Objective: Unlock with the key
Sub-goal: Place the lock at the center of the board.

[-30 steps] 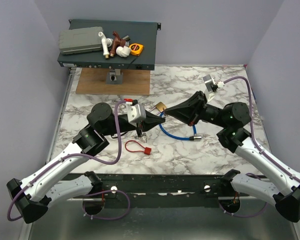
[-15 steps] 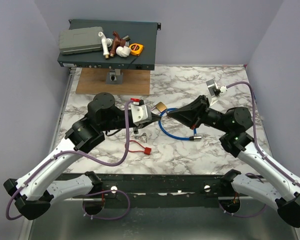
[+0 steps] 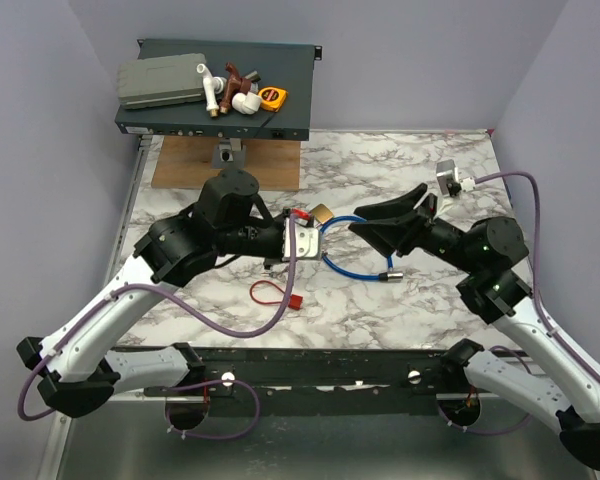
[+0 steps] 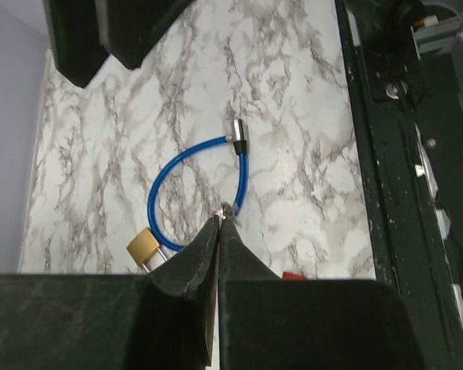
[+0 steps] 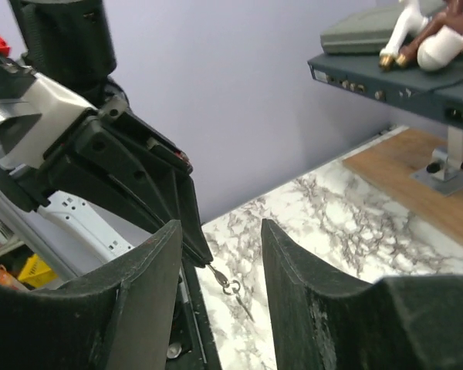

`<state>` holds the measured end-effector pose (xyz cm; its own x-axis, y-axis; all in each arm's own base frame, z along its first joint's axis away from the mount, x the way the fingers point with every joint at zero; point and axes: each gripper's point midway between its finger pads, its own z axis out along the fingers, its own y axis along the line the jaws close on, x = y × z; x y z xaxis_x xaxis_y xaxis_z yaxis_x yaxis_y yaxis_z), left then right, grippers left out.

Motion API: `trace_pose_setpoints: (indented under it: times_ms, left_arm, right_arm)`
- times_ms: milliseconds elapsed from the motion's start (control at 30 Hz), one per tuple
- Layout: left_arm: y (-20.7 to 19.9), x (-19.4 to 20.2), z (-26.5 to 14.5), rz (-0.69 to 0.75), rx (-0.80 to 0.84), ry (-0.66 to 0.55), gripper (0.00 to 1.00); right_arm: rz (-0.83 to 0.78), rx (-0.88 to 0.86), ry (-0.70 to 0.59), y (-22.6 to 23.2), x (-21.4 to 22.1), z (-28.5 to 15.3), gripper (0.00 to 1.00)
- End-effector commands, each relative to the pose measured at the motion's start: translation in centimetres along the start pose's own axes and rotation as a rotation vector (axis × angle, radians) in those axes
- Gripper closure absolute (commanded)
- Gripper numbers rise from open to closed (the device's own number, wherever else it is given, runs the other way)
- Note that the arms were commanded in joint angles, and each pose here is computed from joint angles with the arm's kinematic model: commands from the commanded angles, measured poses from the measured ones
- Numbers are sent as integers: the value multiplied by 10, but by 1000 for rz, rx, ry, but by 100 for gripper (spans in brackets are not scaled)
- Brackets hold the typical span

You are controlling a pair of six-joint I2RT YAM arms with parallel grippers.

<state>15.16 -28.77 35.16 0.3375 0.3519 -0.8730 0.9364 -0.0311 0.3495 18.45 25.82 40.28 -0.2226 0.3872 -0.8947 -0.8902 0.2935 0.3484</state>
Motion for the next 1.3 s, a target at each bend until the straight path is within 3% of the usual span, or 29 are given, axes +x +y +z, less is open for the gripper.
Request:
trace_pose_setpoints:
  times_ms: [0,133,233,433,833,1033,1267]
  left_arm:
    - [-23,12,-14,-11,164,151,100]
    - [-23,-1,-14,-127,220,195,100]
    - [-16,-14,-11,-199,212,162,100]
    - [-13,-34,-14,-222,176,55,100]
    - [-3,-52,-12,-301,141,-4,100]
    - [1,-52,-8,-319,130,-7,100]
    - [6,-53,-6,-324,116,-11,100]
  right_arm:
    - [-170,-37,94,5,1,-2,53]
    - [-182,-122,256,3,38,-2,50]
    - [-181,-203,277,8,54,-5,45]
    - [-221,-257,213,13,55,-6,45]
    - [-231,-380,-35,30,42,-4,48]
    - [-222,-442,-53,41,38,-4,48]
    - [-190,-486,-32,46,42,2,56]
